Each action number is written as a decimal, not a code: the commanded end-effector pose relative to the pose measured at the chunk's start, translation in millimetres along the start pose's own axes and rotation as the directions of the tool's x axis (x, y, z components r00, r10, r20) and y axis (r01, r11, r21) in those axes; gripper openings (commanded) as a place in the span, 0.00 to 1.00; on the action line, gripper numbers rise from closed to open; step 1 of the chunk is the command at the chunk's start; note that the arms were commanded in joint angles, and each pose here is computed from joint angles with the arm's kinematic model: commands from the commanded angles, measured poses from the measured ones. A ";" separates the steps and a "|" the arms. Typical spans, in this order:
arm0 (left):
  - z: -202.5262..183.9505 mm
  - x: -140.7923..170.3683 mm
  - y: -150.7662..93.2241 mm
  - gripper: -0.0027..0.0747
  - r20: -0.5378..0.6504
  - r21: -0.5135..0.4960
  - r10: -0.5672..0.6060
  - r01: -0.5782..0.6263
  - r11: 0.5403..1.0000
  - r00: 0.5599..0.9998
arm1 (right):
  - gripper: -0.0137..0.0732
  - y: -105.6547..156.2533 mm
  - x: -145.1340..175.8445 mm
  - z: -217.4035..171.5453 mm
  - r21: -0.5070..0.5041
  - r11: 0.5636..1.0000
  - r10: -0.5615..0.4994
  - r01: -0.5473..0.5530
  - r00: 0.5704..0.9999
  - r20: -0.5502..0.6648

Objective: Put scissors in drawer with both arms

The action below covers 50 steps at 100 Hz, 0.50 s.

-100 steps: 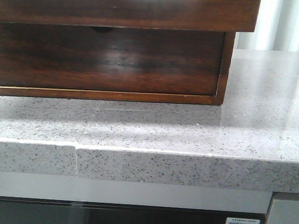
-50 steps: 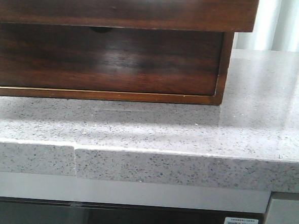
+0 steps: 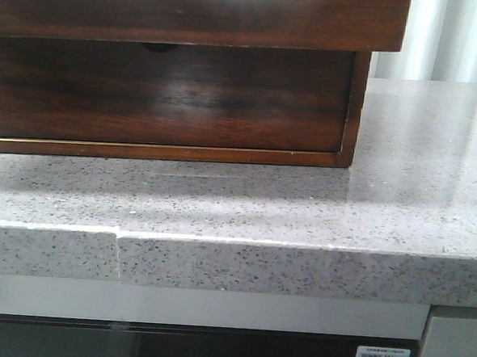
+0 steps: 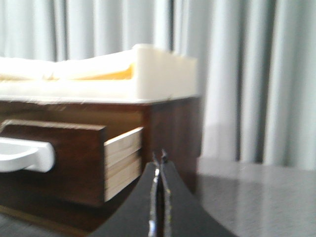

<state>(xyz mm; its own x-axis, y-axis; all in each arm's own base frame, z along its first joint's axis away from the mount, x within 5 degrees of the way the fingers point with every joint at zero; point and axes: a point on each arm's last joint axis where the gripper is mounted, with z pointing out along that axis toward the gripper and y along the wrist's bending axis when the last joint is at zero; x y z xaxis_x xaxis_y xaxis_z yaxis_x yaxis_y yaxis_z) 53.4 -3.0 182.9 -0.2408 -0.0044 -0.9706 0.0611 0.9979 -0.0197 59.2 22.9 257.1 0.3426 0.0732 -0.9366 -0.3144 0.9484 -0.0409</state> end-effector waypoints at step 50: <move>0.3 3.8 0.1 0.01 0.039 0.001 -0.011 0.011 1.000 0.999 | 0.09 -21.4 48.0 -30.8 0.374 0.926 0.065 0.050 0.955 -0.289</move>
<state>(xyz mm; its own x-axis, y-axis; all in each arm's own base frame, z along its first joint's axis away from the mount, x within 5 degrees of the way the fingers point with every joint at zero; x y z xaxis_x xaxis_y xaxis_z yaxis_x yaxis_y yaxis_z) 53.4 -3.0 182.9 -0.2409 -0.0062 -0.9705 0.0607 0.9979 -0.0214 55.7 -2.5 211.5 0.1240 0.0666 -0.9900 0.0387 0.9967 0.0719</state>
